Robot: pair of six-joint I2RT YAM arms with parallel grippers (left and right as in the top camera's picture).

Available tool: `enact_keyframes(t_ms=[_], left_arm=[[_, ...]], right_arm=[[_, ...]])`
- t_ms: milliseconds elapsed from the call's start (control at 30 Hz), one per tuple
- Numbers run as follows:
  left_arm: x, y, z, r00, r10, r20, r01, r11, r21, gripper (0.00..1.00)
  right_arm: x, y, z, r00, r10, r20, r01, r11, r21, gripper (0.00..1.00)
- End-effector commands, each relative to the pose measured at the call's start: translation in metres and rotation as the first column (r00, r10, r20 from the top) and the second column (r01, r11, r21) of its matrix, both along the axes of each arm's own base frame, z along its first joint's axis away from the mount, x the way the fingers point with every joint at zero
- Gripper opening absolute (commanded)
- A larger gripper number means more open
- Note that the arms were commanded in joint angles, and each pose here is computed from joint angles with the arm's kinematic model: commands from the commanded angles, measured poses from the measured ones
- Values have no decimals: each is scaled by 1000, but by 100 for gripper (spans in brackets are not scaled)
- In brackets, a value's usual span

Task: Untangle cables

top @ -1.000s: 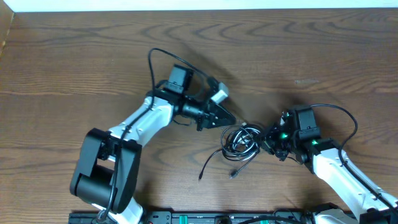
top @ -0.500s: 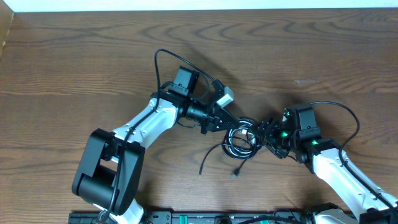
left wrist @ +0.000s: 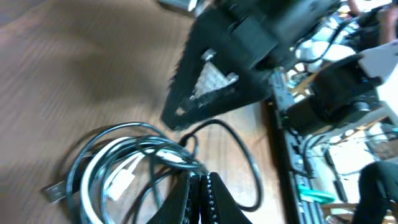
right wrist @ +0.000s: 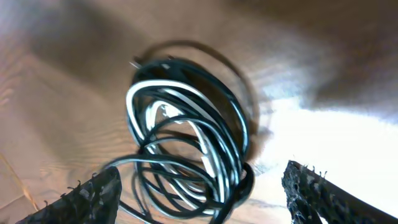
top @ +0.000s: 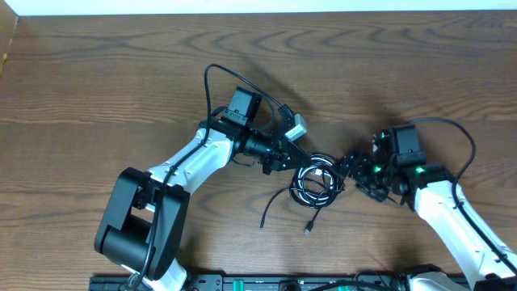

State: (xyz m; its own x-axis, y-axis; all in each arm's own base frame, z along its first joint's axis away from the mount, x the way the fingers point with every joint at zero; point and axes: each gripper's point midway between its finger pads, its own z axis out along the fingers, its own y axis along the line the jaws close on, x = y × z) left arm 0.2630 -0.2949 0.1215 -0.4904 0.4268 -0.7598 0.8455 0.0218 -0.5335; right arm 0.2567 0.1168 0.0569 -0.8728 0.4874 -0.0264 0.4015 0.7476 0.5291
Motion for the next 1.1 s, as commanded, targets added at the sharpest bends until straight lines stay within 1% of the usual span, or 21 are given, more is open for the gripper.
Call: enact_keyframes(t_ms=[0,100,133,233,300,400,433,467,567,600,633,700,800,900,1033,1067], left_arm=[[18,4,-11,993,118,-2,-117,986,116,8],[38,12,-25,957,286,-52,-266,934,239,7],[40,13,-26,948,313,-65,-287,923,256,8],[37,12,-19,947,319,-50,-294,917,271,7],[35,12,-15,942,335,2,-319,895,312,8],[29,14,-6,924,357,139,-383,841,382,8],[24,13,-1,918,354,180,-397,827,398,10],[18,11,4,913,353,206,-408,816,409,17],[-3,-2,21,905,368,212,-424,810,405,17],[-10,-8,26,909,359,210,-415,820,395,30],[-16,-13,29,911,355,210,-411,825,388,34],[-20,-19,30,904,361,228,-424,817,390,34],[-22,-22,24,893,379,244,-449,793,412,39],[-24,-24,19,893,392,219,-449,785,428,40],[-23,-24,19,891,401,213,-454,781,429,40],[-21,-24,19,884,416,212,-467,771,434,39]], right_arm=[[2,-12,0,1000,2,7,-2,999,-52,78],[-7,-28,-9,995,-80,-59,73,990,-117,70],[-10,-33,-11,992,-105,-76,94,986,-139,68],[-16,-45,-16,982,-155,-104,132,971,-198,63],[-18,-53,-19,978,-179,-106,150,960,-238,62],[-20,-59,-22,973,-204,-112,167,947,-274,62],[-20,-60,-23,972,-206,-116,168,947,-275,63],[-20,-60,-24,971,-208,-121,168,946,-276,63],[-19,-62,-30,968,-214,-134,170,945,-281,64],[-18,-62,-32,966,-217,-139,171,944,-283,65],[-16,-63,-35,965,-221,-142,174,943,-283,66],[-14,-65,-41,962,-227,-150,178,942,-285,68],[-10,-61,-50,971,-174,-165,128,958,-257,70],[-11,-58,-62,969,-139,-204,93,970,-223,71],[-7,-44,-73,969,-91,-230,63,990,-130,71],[-6,-41,-76,969,-85,-233,59,991,-116,71]])
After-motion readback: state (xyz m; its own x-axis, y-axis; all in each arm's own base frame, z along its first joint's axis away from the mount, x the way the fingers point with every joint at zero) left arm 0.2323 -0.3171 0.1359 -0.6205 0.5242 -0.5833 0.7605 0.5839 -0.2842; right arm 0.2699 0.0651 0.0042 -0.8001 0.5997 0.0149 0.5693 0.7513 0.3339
